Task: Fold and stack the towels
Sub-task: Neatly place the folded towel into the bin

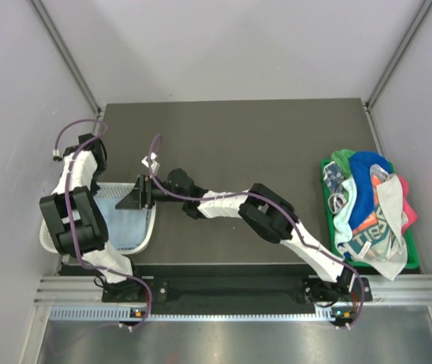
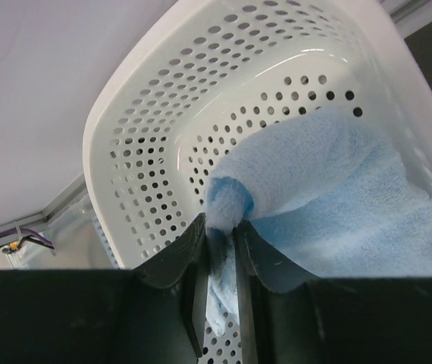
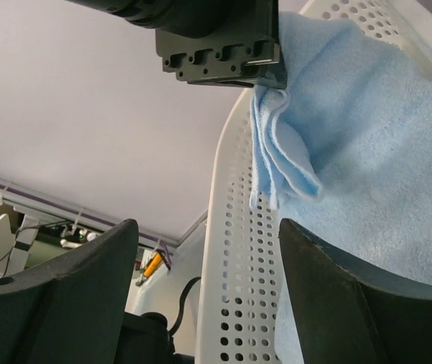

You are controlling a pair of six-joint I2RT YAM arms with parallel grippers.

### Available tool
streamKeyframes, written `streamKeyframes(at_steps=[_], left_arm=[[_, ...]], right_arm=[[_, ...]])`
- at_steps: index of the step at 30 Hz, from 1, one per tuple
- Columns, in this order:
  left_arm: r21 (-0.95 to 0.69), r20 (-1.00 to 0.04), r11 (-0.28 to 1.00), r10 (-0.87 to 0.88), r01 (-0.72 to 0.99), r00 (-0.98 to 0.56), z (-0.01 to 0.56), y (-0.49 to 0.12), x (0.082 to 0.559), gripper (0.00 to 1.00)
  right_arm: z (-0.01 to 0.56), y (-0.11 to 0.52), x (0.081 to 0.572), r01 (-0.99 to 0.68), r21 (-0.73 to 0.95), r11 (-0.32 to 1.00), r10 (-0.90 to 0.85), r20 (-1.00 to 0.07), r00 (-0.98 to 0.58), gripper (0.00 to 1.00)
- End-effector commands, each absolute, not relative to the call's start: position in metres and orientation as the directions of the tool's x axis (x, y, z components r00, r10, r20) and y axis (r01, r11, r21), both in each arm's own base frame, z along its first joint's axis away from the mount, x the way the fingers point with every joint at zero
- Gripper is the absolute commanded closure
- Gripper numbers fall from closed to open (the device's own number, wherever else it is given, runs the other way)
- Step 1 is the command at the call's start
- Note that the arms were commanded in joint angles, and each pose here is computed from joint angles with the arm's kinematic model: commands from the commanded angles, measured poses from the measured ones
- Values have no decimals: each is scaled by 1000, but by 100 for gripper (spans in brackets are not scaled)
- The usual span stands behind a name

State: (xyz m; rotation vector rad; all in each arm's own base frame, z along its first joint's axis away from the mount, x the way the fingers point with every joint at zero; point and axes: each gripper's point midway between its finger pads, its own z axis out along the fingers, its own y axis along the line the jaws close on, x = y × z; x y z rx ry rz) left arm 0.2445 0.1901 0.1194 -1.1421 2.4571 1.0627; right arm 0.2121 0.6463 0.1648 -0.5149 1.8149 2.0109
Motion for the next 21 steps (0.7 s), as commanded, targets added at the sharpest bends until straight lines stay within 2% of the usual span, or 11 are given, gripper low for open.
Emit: streamKeyframes(at_steps=[1, 2, 8, 9, 12, 13, 21], left_arm=[[550, -532, 354, -550, -756, -644, 136, 206, 250, 75], [557, -524, 356, -551, -750, -650, 133, 206, 251, 72], [594, -505, 334, -552, -731, -663, 130, 212, 259, 68], [599, -503, 332, -553, -729, -665, 129, 213, 259, 61], [614, -492, 331, -549, -716, -676, 124, 215, 261, 55], [618, -487, 332, -549, -712, -679, 122, 215, 261, 47], [646, -476, 308, -553, -699, -684, 118, 219, 262, 46]], right_arm=[[249, 631, 212, -614, 758, -219, 126, -602, -789, 26], [246, 629, 213, -612, 761, -213, 125, -600, -790, 25], [246, 615, 215, -616, 760, -207, 136, -601, -788, 26], [250, 613, 216, -620, 756, -210, 141, -604, -784, 26], [251, 607, 217, -621, 756, -209, 141, -605, -784, 26], [253, 606, 218, -626, 751, -209, 144, -610, -779, 26], [251, 597, 220, -643, 745, -176, 138, -628, -766, 27]])
